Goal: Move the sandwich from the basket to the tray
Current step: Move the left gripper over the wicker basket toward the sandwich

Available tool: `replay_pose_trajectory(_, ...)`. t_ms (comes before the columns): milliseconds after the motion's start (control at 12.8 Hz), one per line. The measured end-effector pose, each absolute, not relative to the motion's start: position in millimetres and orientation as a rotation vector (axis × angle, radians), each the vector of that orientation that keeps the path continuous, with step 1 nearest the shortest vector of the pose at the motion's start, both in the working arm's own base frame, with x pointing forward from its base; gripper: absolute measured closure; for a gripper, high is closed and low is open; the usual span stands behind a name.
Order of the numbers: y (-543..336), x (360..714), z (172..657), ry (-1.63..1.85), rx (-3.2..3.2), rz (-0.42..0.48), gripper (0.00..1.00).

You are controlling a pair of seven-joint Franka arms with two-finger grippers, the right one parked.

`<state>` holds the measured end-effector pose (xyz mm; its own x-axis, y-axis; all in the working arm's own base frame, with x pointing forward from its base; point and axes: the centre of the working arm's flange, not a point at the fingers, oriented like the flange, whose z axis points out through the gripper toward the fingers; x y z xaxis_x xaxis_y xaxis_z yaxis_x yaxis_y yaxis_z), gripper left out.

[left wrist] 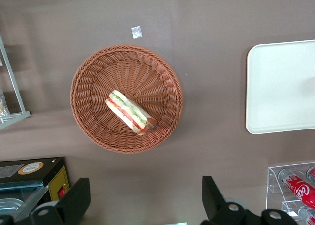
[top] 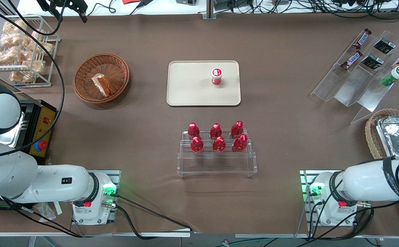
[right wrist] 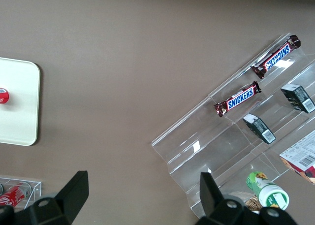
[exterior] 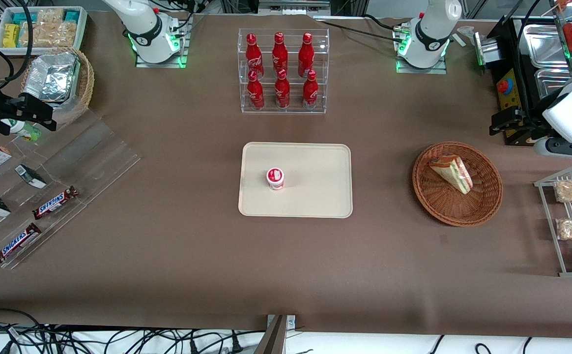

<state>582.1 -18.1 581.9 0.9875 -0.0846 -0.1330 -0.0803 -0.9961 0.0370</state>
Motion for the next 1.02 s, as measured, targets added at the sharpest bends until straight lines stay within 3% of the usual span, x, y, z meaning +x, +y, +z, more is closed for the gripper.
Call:
replay_pose_trajectory(547,-8.9,584.9,574.1,-0.105,3.158,-0.227,0.0)
replay_pose_trajectory(1016,3.1,592.9,501.6,0.24,3.188,-0.253,0.0)
